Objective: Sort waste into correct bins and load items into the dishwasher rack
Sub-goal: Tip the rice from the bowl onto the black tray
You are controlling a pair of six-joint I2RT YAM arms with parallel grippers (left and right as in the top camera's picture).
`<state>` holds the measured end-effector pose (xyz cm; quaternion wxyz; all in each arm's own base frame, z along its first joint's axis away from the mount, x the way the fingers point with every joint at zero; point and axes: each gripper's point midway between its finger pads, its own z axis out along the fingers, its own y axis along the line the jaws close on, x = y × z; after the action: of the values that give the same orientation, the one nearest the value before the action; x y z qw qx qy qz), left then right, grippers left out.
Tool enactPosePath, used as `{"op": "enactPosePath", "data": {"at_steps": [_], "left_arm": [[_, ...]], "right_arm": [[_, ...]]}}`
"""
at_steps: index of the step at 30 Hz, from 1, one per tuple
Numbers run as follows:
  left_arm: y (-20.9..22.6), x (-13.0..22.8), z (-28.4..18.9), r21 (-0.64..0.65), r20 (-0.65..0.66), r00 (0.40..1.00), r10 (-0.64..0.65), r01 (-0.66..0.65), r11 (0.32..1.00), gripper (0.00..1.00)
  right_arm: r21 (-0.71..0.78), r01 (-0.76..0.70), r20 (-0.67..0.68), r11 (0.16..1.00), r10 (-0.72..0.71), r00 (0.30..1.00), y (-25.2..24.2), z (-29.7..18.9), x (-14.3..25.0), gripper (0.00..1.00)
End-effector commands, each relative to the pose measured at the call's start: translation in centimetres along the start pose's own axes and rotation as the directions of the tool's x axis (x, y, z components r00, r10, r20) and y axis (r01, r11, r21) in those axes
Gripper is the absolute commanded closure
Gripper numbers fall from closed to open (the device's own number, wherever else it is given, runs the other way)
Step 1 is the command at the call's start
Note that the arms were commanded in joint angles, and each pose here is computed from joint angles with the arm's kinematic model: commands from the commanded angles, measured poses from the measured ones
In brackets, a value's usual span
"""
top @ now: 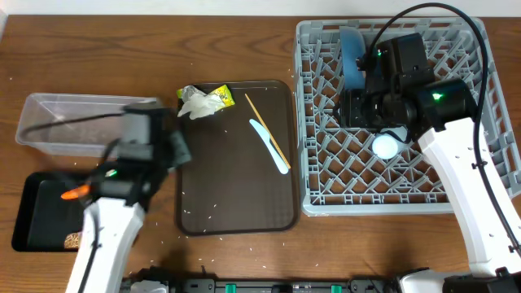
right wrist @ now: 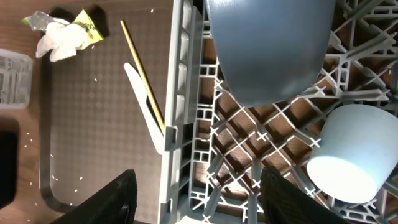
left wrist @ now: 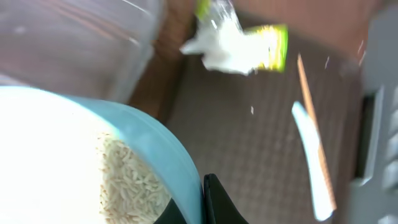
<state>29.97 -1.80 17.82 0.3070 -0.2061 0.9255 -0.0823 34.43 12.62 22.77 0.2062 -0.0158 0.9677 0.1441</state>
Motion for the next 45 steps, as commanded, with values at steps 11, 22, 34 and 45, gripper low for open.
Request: {"op": "enactPosePath", "data": {"at_steps": [11,22,34,45], "left_arm": [[9.2,-3.5,-3.0,0.184,0.026,0.873,-0.487,0.475,0.861,0.94],[13.5,-2.4,-1.9,0.381,0.042,0.799,-0.6,0.543,0.749,0.94],[19.1,-0.3,-4.3,0.533,0.184,0.698,-0.692,0.521,0.667,0.94],[20.1,1.0,-5.7,0.708,0.304,0.684,-0.664,0.304,0.637,0.94]], "right_arm": [[0.008,0.004,0.023,1.0,-0.004,1.0,-0.3,-0.8,-0.2,0.39],[0.008,0.024,0.03,1.0,-0.024,0.999,-0.3,-0.8,-0.4,0.37],[0.01,0.022,0.031,1.0,-0.023,0.999,-0.4,-0.8,-0.4,0.36],[0.01,0.022,0.031,1.0,-0.022,0.999,-0.4,-0.9,-0.4,0.35]]}}
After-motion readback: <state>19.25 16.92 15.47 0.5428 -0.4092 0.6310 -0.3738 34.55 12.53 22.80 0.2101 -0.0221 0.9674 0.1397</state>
